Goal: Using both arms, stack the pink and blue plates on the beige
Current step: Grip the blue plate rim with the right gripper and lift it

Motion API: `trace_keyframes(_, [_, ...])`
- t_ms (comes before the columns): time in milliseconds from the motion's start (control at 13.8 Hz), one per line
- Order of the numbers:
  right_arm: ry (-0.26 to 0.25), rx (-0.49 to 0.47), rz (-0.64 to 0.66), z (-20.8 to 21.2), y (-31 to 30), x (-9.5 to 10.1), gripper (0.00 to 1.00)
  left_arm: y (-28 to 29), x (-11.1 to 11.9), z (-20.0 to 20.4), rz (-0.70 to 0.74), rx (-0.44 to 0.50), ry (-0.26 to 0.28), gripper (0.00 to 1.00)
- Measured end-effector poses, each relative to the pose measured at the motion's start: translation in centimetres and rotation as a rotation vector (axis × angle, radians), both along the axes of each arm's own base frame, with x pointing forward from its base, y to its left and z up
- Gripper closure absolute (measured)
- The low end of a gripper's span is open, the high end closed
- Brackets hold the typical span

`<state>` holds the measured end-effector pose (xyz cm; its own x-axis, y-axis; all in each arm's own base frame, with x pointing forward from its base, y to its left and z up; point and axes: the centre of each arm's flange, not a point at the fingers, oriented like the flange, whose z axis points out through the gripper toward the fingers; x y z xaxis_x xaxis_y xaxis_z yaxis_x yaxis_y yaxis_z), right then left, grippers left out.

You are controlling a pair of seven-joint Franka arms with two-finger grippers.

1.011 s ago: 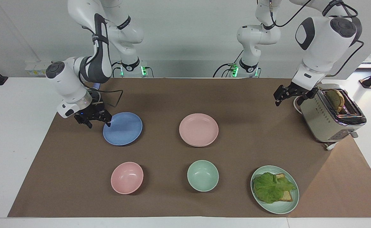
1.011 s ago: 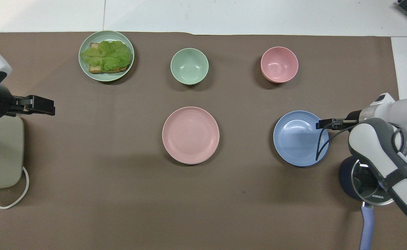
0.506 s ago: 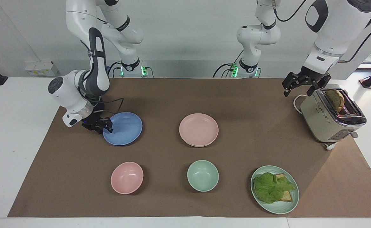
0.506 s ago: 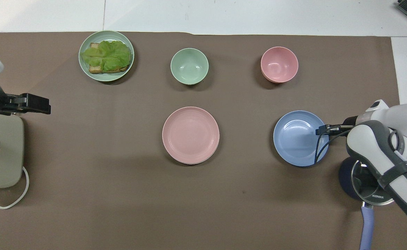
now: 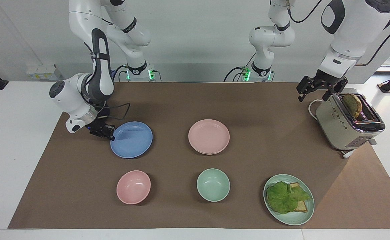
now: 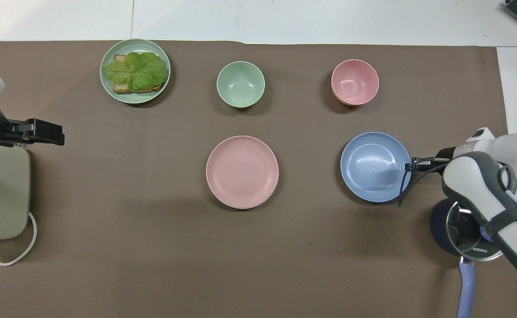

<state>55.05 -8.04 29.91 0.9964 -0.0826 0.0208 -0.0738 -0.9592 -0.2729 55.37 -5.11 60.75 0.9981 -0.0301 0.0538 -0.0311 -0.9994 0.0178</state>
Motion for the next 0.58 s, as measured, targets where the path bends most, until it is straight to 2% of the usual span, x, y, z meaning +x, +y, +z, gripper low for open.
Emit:
trace_keyframes(433, [-0.018,0.006,0.006,1.4,1.1,0.5,0.96,0.0,0.0,0.0,0.0,0.0,0.0,0.0])
trace_keyframes(578, [-0.026,0.011,-0.003,3.3,2.7,1.2,0.96,0.0,0.0,0.0,0.0,0.0,0.0,0.0])
